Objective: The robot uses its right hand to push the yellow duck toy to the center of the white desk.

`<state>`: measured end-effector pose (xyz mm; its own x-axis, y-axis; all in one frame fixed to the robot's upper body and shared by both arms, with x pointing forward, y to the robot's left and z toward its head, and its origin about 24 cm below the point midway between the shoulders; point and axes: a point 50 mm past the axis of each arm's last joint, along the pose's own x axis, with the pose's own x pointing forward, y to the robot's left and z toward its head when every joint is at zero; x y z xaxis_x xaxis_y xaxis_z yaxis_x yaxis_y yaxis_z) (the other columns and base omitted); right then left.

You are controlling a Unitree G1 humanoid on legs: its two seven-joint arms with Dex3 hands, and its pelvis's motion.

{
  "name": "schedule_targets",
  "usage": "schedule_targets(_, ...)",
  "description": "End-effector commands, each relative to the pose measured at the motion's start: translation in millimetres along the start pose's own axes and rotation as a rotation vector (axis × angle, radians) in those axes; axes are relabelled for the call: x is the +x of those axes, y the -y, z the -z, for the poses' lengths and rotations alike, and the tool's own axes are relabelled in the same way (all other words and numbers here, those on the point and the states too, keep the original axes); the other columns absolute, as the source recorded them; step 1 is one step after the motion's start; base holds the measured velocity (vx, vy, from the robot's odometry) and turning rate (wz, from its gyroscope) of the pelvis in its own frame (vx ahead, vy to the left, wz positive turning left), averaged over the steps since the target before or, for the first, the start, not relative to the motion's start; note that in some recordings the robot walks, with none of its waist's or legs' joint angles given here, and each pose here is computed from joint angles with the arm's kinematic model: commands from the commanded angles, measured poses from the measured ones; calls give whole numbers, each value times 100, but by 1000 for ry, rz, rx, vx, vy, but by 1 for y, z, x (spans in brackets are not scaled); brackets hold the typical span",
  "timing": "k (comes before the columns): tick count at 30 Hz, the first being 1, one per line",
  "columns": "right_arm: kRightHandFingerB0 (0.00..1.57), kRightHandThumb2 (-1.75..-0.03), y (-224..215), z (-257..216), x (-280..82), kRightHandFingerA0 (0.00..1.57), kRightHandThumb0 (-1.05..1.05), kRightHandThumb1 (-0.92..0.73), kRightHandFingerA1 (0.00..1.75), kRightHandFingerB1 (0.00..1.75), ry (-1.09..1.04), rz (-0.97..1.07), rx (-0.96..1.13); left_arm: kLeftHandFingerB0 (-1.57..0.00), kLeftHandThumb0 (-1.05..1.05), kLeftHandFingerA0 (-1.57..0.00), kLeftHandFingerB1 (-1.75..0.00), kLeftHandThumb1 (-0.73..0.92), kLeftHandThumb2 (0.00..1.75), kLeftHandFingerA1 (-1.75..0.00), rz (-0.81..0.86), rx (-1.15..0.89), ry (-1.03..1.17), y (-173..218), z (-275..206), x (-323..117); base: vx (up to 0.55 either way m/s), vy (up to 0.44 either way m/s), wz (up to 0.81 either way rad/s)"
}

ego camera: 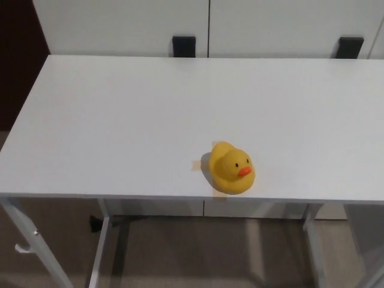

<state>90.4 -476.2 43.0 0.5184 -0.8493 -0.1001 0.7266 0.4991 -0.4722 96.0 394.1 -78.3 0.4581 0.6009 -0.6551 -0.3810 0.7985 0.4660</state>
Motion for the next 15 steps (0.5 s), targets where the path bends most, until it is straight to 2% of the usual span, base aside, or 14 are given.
schedule_targets(1, 49, -92, -21, 31, -28, 81, 12, -50, 59, 46, 26, -11, -58, -91, -9, -91, -96, 56, 87, -89, -32, 16, 47, -9, -4, 0, 0, 0, 0)
schedule_targets(3, 49, -92, -22, 34, -30, 81, 12, -50, 59, 46, 18, -26, -58, -91, -9, -91, -96, 56, 87, -89, -32, 24, 48, -8, -4, 0, 0, 0, 0)
schedule_targets(4, 57, -93, -28, 40, -35, 92, 10, -47, 58, 51, 8, -60, -66, -89, -10, -93, -97, 58, 85, -91, -34, 31, 49, -8, -4, -1, 0, 0, 0)
schedule_targets(7, 60, -95, -43, 50, -46, 99, 12, -44, 59, 52, -11, -128, -83, -89, -9, -95, -97, 60, 84, -94, -44, 18, 40, -11, -2, -1, 0, 0, 0)
schedule_targets(8, 61, -94, -49, 55, -50, 105, 9, -47, 58, 51, -28, -160, -93, -89, -12, -95, -98, 62, 79, -94, -48, 18, 37, -12, -2, -1, 0, 0, 0)
schedule_targets(12, 56, -96, -55, 63, -57, 100, 8, -49, 61, 52, -48, -241, -134, -89, -10, -93, -95, 61, 84, -89, -48, 27, 39, -12, -3, -1, 0, 0, 0)
schedule_targets(13, 58, -90, -57, 67, -61, 100, 3, -53, 59, 49, -60, -286, -157, -90, -11, -95, -97, 59, 84, -91, -44, 31, 44, -12, -4, -1, 0, 0, 0)
schedule_targets(15, 58, -90, -58, 69, -62, 100, 3, -53, 59, 49, -69, -303, -165, -90, -11, -95, -97, 59, 84, -91, -43, 32, 47, -12, -5, 0, 0, 0, 0)
